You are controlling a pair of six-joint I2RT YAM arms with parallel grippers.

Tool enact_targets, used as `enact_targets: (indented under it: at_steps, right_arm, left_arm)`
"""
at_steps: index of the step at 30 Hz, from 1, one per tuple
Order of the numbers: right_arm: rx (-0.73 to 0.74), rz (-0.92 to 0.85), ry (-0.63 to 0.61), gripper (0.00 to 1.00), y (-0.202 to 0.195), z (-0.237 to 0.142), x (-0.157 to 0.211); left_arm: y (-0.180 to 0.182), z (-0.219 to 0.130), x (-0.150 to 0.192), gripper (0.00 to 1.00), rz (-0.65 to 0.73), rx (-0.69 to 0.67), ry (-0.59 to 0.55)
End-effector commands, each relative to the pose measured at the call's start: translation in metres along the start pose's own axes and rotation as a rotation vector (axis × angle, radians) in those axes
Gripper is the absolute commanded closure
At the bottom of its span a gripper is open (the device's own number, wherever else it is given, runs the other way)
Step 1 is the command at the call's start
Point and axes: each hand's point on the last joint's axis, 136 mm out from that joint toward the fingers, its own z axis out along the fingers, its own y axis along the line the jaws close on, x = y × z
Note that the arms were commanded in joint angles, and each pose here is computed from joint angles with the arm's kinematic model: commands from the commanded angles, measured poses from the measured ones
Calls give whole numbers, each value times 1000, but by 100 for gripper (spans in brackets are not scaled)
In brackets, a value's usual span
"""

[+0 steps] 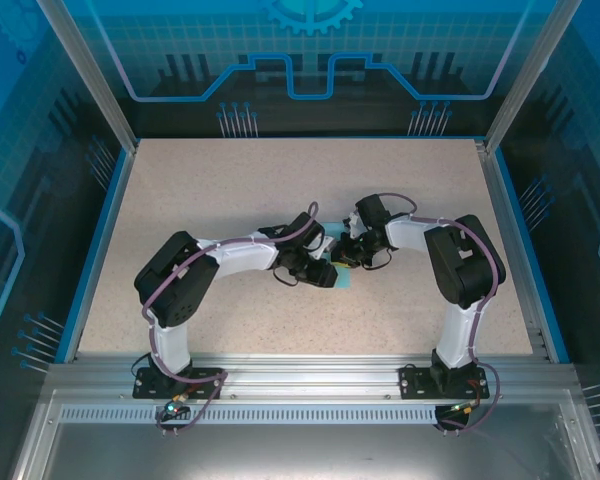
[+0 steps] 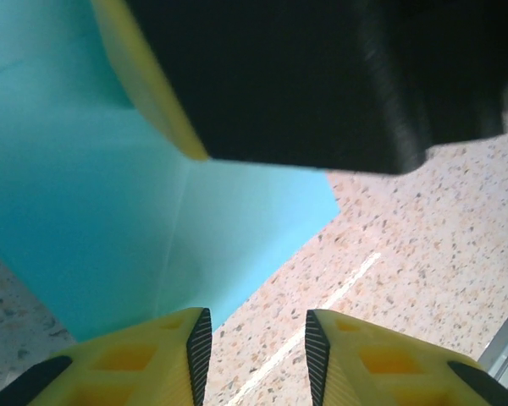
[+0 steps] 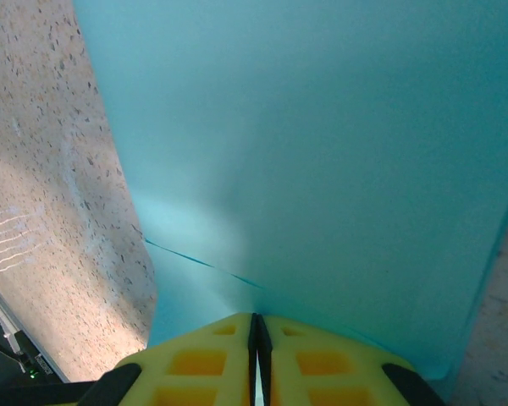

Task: Fold a paper plane with a square sheet of paper (fold left side to right side)
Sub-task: Fold the triangle a second time at the center of the table.

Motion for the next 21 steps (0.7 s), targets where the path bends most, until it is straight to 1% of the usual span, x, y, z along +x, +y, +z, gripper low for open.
enact_targets:
  at_steps: [1,7,11,13,16,21]
  right_arm:
    - [97,54,83,87,-31,11,25]
    - [100,51,85,87,-31,10,25]
    - [102,51,86,87,-31,10,25]
    - [99,49,87,87,-30,10,25]
    - [96,49,88,87,-30,10,25]
    - [96,49,88,87,-30,10,25]
  left_arm:
    - [9,9,15,62,-29,-11,33]
    - [14,12,23,62,-55,-10,38]
    - [18,14,36,64,-92,0,40]
    - [17,12,43,65,-107,28,33]
    - [5,3,45,65,-104,92,11]
    - [-22,-26,24,62,-65,172,-72]
